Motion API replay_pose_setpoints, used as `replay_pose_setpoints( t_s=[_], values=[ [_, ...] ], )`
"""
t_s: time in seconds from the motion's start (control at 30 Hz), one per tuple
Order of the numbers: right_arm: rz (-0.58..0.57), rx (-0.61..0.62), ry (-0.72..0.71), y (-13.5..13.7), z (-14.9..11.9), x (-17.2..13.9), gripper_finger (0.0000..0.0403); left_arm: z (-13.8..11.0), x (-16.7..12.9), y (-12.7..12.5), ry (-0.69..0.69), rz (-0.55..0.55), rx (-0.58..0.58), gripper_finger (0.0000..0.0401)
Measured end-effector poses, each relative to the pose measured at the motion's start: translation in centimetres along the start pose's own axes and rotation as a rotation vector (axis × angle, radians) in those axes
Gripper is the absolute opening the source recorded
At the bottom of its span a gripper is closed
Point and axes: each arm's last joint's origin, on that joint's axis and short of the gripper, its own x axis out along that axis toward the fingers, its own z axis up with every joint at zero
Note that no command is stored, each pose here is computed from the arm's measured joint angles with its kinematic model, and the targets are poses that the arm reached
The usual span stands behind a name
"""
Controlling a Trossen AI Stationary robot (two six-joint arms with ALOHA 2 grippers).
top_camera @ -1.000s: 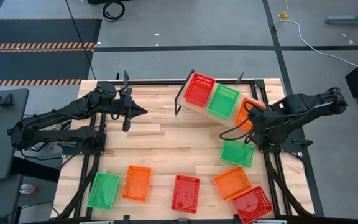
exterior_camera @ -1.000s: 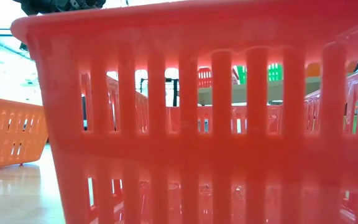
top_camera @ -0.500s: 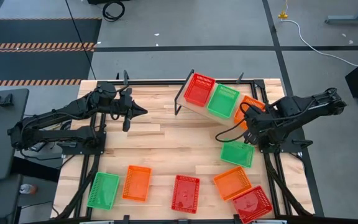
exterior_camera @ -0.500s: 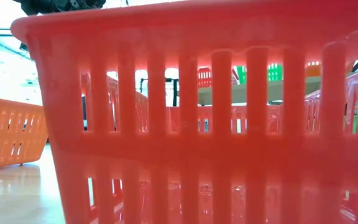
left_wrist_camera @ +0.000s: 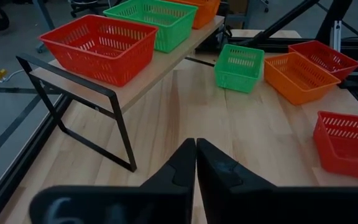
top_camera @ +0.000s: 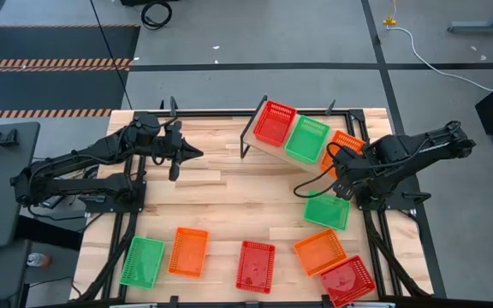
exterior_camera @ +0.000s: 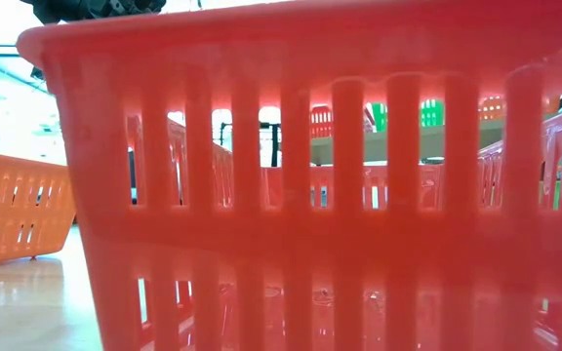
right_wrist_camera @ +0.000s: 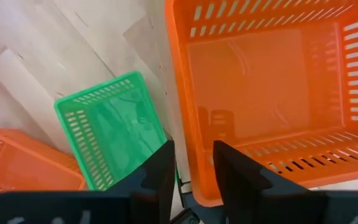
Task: Stack baskets on shelf by color
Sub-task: Stack the right orange bin on the orange bin on the shelf
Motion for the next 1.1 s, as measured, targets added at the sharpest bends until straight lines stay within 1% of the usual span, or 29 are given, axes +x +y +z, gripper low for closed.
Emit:
replay_pose_setpoints(
  t_s=[0.23,0.33,0.6,0.7,0.93,1.03,1.1],
  values=[
    [-0.003,-0.032,-0.004,0.0,0.0,0.0,0.0124,0.0,0.0,0.0,0.0,0.0,0.0,0.0017],
    [0.017,-0.04,0.019,0.0,0.0,-0.1,0.0122,0.0,0.0,0.0,0.0,0.0,0.0,0.0021],
    [0.076,0.029,-0.03,0.1,0.5,-1.7,0.0122,0.0,0.0,0.0,0.0,0.0,0.0,0.0017],
    [0.133,0.044,-0.076,0.4,1.0,-2.3,0.0122,0.0,0.0,0.0,0.0,0.0,0.0,0.0014],
    [0.384,-0.032,-0.268,3.6,2.8,-3.0,0.0122,0.0,0.0,0.0,0.001,0.0,-0.001,0.0018],
    [0.431,-0.07,-0.295,5.3,3.3,-2.7,0.0122,-0.1,0.0,0.0,0.008,-0.001,-0.003,0.0022],
    [0.449,-0.097,-0.273,6.7,3.4,-2.2,0.0122,-0.1,0.0,0.0,0.01,-0.001,-0.004,0.0022]
  ],
)
